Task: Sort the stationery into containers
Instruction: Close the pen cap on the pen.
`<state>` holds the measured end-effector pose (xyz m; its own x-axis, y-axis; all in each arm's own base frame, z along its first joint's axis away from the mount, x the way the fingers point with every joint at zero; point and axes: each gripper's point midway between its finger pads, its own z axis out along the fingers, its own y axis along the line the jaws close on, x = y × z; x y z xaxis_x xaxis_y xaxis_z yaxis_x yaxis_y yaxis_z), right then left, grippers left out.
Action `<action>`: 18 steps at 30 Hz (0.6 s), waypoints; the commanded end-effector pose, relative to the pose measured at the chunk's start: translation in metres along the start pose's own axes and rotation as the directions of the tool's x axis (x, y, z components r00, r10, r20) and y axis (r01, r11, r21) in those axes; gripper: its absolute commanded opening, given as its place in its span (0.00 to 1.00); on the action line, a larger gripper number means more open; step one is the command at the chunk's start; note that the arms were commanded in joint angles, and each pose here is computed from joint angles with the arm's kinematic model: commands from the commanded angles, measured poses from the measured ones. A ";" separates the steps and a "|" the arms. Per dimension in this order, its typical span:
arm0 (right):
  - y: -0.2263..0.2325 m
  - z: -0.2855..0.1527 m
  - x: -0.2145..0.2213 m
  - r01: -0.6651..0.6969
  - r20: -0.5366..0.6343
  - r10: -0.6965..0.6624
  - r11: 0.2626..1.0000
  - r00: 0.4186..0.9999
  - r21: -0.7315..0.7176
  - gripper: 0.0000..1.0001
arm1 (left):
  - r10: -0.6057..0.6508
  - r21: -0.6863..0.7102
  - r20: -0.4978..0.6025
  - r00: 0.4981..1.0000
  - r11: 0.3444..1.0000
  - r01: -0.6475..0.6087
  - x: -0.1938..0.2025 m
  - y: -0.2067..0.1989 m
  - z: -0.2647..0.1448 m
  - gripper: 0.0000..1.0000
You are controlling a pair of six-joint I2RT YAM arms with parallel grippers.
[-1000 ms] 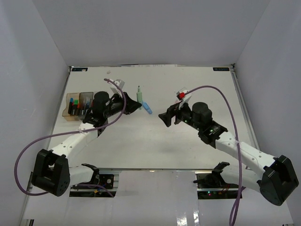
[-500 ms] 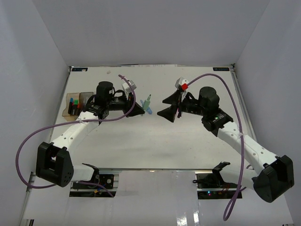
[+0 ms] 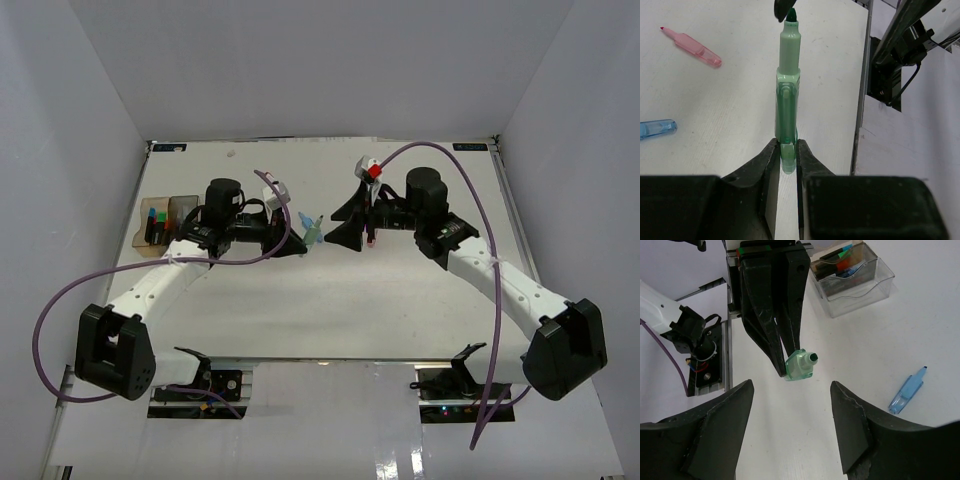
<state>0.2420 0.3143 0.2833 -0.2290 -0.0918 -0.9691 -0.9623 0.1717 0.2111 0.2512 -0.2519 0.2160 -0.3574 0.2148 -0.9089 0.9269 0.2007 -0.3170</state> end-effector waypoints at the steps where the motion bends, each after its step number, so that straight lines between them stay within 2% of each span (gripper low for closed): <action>1: 0.011 0.008 -0.016 0.020 0.016 -0.019 0.997 1.000 -0.069 0.69 | 0.058 0.055 0.028 0.998 0.997 -0.059 -0.007 -0.017 -0.006 0.00; 10: 0.012 0.023 -0.013 0.013 -0.010 -0.015 0.994 1.000 -0.105 0.63 | 0.054 0.075 0.029 0.998 0.996 -0.056 -0.004 -0.021 -0.006 0.00; 18: 0.010 0.028 -0.009 0.012 -0.019 -0.015 0.994 1.000 -0.106 0.53 | 0.063 0.107 0.038 0.997 0.992 -0.067 -0.004 -0.030 -0.008 0.00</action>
<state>0.2378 0.3396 0.2705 -0.2699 -0.1412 -0.9525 -0.9615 0.0922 0.2588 0.2379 -0.2521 0.2163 -0.3525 0.2112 -0.9117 0.9336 0.1470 -0.3269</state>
